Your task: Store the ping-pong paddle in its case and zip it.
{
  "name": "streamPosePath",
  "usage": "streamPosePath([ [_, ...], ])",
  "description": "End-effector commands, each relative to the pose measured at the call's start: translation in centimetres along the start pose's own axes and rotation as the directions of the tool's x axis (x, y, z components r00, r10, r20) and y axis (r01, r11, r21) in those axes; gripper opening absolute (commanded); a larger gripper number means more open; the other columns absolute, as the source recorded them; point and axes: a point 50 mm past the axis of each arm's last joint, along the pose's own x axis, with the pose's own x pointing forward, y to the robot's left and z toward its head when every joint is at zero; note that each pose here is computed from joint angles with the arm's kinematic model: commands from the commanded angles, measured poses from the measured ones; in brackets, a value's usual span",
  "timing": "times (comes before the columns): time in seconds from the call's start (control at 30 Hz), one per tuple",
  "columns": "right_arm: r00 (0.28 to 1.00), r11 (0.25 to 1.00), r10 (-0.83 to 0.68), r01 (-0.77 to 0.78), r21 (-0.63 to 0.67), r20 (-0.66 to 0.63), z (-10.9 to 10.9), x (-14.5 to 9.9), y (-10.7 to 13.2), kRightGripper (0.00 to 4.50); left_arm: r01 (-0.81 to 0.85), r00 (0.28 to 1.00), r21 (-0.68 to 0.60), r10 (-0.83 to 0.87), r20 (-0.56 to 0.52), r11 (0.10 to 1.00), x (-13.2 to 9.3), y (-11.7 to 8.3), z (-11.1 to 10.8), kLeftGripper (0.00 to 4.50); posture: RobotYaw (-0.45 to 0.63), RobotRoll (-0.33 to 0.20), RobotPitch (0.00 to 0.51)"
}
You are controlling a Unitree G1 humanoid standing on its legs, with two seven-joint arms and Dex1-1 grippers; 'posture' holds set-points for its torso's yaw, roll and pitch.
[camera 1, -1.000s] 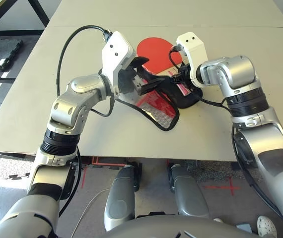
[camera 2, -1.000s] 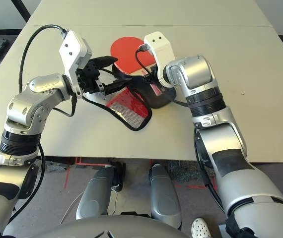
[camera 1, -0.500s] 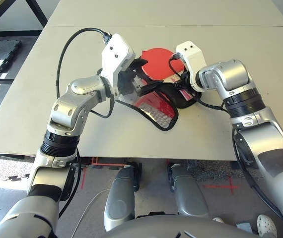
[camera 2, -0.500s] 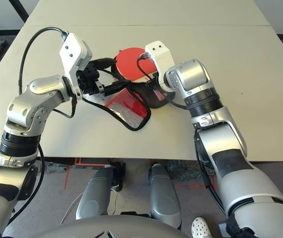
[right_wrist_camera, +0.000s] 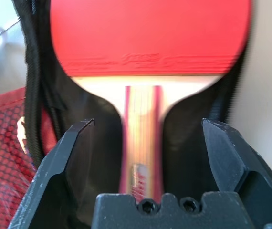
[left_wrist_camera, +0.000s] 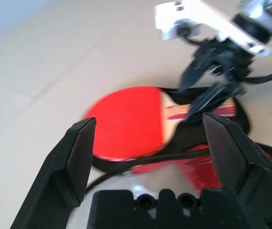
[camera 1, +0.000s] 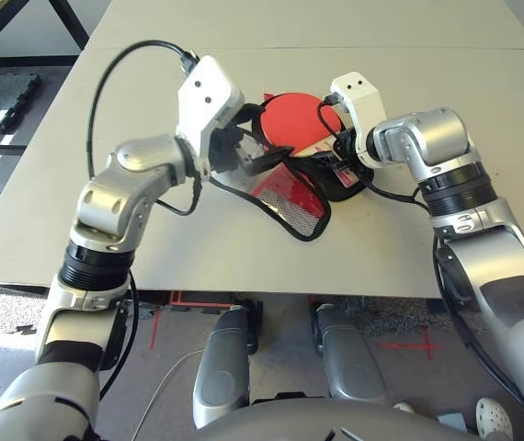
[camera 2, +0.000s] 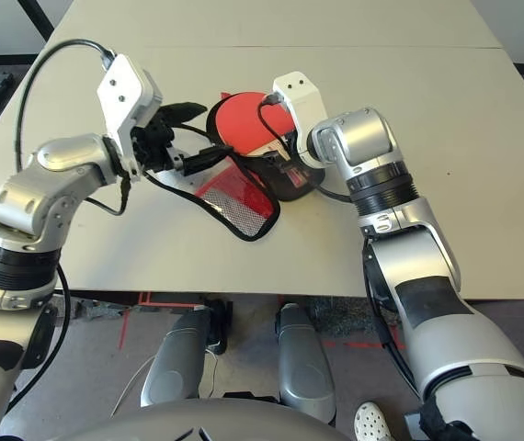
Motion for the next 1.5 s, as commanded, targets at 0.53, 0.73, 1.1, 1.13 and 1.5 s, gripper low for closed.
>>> streamPosePath([
  [0.53, 0.898, 0.984, 0.079, -0.140, 0.111, 0.433, 1.7, -3.3, -4.4, 4.49, -0.057, 0.912, -0.049, 0.032, -0.409, 0.997, -8.5, 1.7, -7.1, 4.50, 0.13, 0.000, 0.217],
  [0.73, 0.884, 0.979, 0.032, -0.123, 0.166, 0.467, 0.7, -3.3, -5.7, 4.49, -0.029, 0.903, -0.060, 0.000, -0.429, 0.998, -7.3, 0.8, -8.3, 4.50, 0.11, 0.000, 0.219],
  [1.1, 0.844, 0.904, -0.167, -0.076, 0.422, 0.510, -1.4, -4.3, -10.1, 4.49, 0.199, 0.977, -0.149, -0.207, -0.041, 0.969, 4.4, -6.2, -4.2, 4.50, 0.06, 0.000, 0.221],
  [1.13, 0.845, 0.896, -0.175, -0.077, 0.438, 0.506, -1.6, -4.4, -10.3, 4.49, 0.205, 0.978, -0.146, -0.209, -0.017, 0.968, 5.6, -6.7, -3.6, 4.50, 0.05, 0.000, 0.224],
  [1.5, 0.920, 0.826, 0.039, -0.249, 0.506, 0.389, -4.0, -5.3, -9.6, 4.49, 0.212, 0.977, -0.093, -0.214, -0.010, 0.973, 10.6, -8.5, -3.4, 4.50, 0.01, 0.000, 0.226],
])
